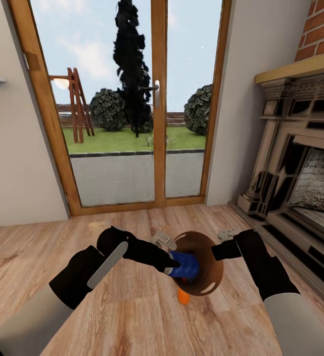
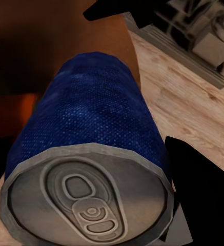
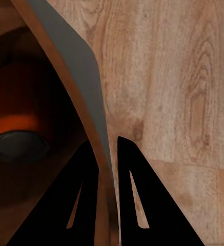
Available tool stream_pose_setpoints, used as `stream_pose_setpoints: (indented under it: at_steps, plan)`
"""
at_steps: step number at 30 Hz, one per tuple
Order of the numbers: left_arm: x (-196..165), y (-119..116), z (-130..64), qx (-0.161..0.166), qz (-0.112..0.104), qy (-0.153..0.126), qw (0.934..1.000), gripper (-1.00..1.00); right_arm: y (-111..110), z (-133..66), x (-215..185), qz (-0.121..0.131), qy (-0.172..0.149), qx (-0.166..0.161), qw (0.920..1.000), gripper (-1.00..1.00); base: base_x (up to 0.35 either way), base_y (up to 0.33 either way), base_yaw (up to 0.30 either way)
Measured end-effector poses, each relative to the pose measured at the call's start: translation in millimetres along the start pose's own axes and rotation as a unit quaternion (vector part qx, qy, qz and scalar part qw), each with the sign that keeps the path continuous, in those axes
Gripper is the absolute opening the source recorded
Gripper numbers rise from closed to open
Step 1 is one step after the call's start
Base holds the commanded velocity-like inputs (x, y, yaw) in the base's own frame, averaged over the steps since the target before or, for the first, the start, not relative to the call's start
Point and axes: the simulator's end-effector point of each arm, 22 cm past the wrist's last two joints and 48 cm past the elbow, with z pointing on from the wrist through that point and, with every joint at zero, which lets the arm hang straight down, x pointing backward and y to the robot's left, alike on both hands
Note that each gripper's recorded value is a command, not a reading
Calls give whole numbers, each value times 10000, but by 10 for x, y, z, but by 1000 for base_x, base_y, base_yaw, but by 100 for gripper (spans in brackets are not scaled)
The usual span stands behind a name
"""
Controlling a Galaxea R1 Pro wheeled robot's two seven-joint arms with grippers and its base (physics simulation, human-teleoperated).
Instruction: Put the three can of soda from the living room inside the tash can in the kitchen.
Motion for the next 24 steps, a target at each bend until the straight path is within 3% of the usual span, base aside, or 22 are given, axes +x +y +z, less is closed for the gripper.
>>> stream_pose_setpoints:
  at_steps: [3, 7, 24]
  plan:
    - [39, 54, 39, -151, 1, 64, 9999, -100, -6, 11, -1, -86, 20, 109, 9999, -100, 0, 0, 0]
    - [47, 59, 69, -215, 16, 90, 9997, -100, 73, 15, -10, -22, 10, -23, 10000, -100, 0, 0, 0]
    - [11, 39, 181, -442, 94, 110, 9989, -100, 79, 20, -14, -58, 13, 12, 10000, -100, 0, 0, 0]
